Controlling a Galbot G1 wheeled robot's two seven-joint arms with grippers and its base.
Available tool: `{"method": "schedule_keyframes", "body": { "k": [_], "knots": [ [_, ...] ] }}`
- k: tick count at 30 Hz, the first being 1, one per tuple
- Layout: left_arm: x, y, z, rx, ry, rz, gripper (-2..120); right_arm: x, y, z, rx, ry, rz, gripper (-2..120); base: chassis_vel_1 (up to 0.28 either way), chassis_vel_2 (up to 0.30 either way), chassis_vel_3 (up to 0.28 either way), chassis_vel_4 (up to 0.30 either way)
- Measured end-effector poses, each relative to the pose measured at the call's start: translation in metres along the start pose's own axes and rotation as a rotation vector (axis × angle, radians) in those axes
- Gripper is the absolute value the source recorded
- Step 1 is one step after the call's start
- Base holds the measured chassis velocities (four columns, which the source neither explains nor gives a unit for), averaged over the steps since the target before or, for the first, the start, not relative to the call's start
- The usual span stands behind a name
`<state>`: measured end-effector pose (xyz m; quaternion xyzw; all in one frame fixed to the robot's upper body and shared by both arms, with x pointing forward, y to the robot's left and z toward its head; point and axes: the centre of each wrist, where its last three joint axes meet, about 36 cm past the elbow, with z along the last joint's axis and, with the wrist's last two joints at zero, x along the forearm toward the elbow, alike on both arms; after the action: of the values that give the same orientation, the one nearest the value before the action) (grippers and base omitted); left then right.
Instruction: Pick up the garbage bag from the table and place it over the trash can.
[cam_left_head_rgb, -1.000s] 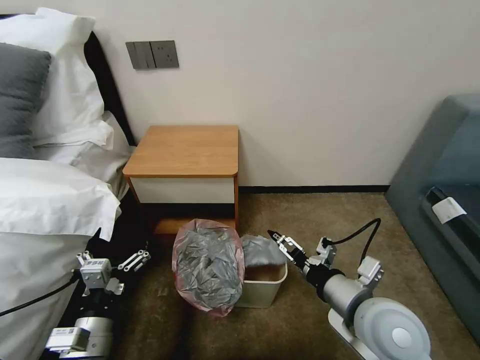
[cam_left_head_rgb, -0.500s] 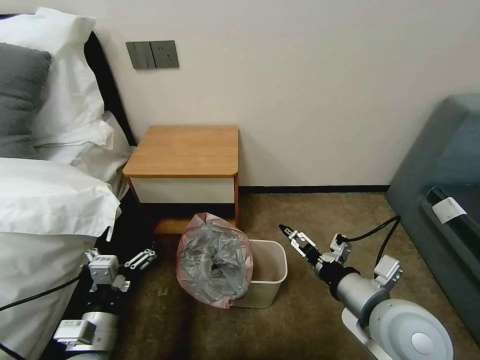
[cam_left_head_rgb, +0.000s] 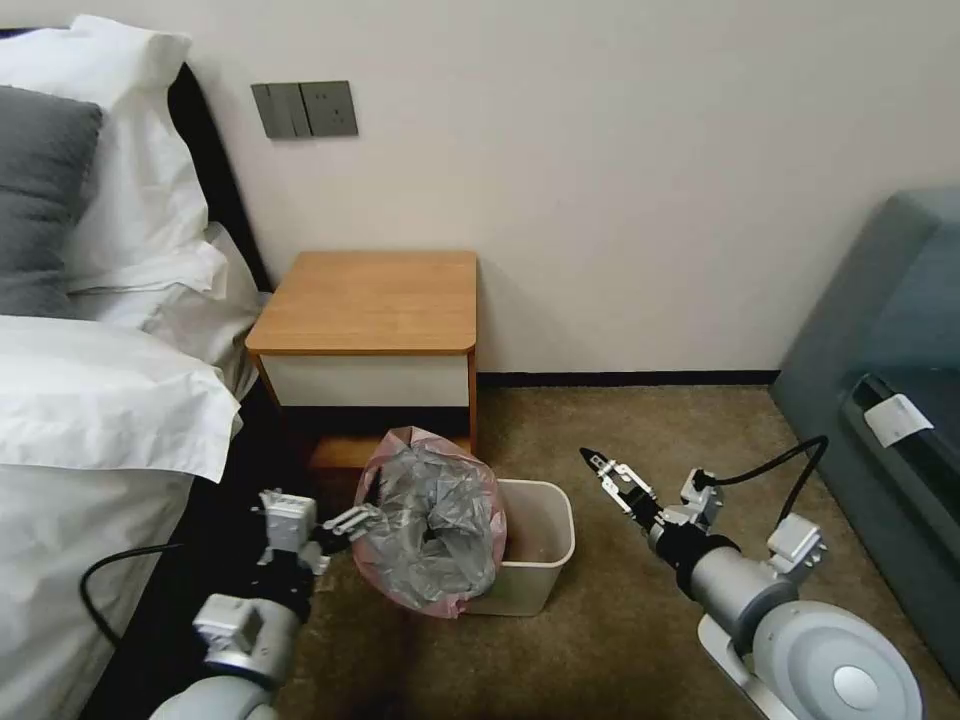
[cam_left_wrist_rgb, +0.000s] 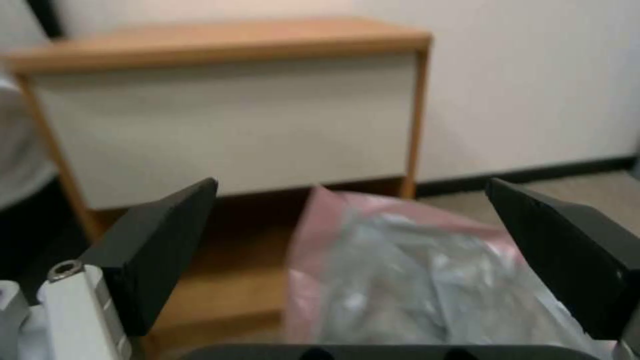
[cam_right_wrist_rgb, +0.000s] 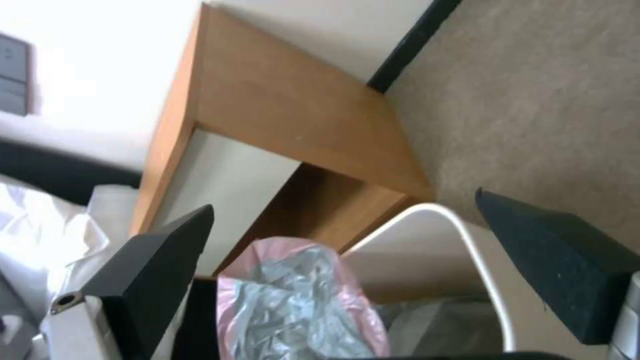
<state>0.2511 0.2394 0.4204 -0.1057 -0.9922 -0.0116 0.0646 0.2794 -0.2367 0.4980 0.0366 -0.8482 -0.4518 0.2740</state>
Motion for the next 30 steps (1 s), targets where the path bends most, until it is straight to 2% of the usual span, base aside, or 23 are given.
{"method": "schedule_keyframes", "body": {
  "k": [3, 9, 15, 18, 26, 30],
  "knots": [
    [-0.011, -0.008, 0.004, 0.01, 0.063, 0.026, 100, 0.0, -0.003, -0.001, -0.002, -0.01, 0.014, 100, 0.0, 0.0, 0.0, 0.0],
    [-0.029, -0.016, 0.004, 0.054, 0.128, 0.02, 100, -0.002, -0.006, -0.002, -0.004, -0.022, 0.028, 100, 0.0, 0.0, 0.0, 0.0],
    [-0.043, -0.023, -0.012, 0.102, 0.219, -0.024, 100, -0.006, -0.01, 0.0, -0.008, -0.031, 0.047, 100, 0.0, 0.0, 0.0, 0.0],
    [-0.045, -0.025, -0.026, 0.112, 0.296, -0.048, 100, -0.01, -0.013, 0.002, -0.013, -0.035, 0.055, 100, 0.0, 0.0, 0.0, 0.0],
    [-0.056, -0.024, -0.042, 0.188, 0.377, -0.02, 100, -0.013, -0.016, 0.004, -0.023, -0.043, 0.061, 100, 0.0, 0.0, 0.0, 0.0],
    [-0.064, -0.023, -0.04, 0.188, 0.407, -0.022, 100, -0.013, -0.016, 0.004, -0.025, -0.046, 0.055, 100, 0.0, 0.0, 0.0, 0.0]
  ]
}}
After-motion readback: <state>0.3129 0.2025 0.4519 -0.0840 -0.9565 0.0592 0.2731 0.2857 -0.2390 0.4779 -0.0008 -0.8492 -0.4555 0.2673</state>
